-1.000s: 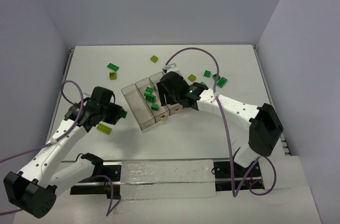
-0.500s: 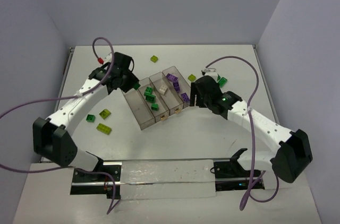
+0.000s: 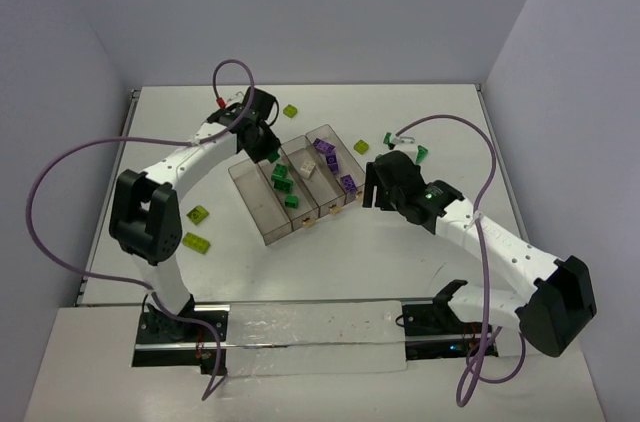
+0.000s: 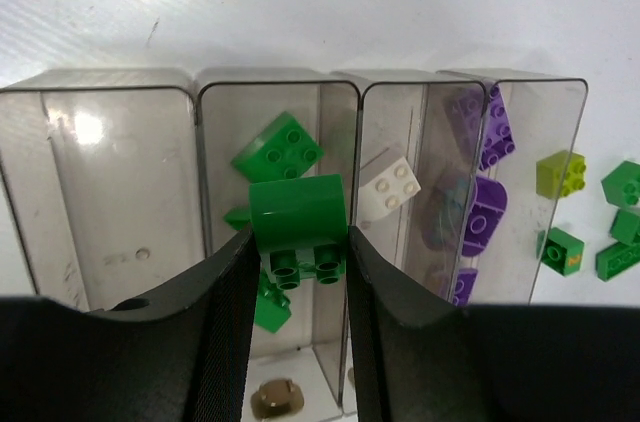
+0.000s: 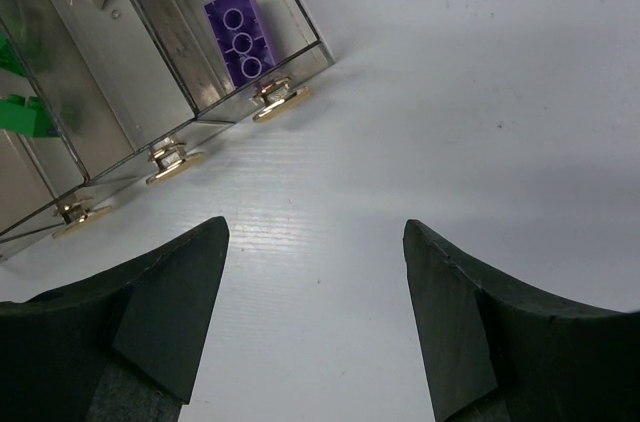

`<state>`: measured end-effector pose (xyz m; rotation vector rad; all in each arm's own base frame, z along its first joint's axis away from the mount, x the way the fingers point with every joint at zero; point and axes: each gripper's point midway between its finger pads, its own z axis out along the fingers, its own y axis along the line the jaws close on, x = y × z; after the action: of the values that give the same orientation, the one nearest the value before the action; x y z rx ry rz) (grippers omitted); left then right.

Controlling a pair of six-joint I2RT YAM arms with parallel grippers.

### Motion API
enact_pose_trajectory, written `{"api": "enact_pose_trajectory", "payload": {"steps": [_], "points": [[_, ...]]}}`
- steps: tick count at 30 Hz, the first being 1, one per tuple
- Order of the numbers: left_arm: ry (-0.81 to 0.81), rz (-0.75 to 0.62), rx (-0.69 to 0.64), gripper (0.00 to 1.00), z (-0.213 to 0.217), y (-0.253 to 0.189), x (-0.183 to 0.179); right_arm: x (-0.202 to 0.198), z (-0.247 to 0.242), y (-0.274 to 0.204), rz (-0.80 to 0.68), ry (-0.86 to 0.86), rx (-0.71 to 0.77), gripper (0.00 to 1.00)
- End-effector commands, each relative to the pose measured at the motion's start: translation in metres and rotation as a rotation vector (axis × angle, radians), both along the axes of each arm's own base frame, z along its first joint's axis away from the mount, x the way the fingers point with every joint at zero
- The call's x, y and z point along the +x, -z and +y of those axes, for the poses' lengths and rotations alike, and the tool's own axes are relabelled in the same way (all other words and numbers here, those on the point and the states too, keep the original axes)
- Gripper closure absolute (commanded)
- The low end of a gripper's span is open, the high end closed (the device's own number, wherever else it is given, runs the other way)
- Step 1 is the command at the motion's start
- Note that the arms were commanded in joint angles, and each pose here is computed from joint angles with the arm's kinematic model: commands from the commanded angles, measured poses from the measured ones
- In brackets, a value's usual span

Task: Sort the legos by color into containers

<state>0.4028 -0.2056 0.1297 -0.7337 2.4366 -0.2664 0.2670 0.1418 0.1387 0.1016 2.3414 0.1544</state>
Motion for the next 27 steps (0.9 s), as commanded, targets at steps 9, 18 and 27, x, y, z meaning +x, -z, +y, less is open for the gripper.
{"api": "enact_pose_trajectory", "payload": {"steps": [9, 18, 27], "points": [[0.019, -0.008, 0.061, 0.14, -0.007, 0.0, 0.02, 0.017, -0.03, -0.017, -0.055, 0.106, 0.036, 0.19], [0.11, -0.14, 0.088, 0.07, -0.009, -0.06, -0.004, 0.077, -0.053, -0.011, -0.035, 0.204, 0.062, 0.22], [0.26, -0.321, 0.015, 0.08, -0.01, -0.123, -0.06, 0.137, -0.044, 0.006, 0.025, 0.135, -0.024, 0.48]]}}
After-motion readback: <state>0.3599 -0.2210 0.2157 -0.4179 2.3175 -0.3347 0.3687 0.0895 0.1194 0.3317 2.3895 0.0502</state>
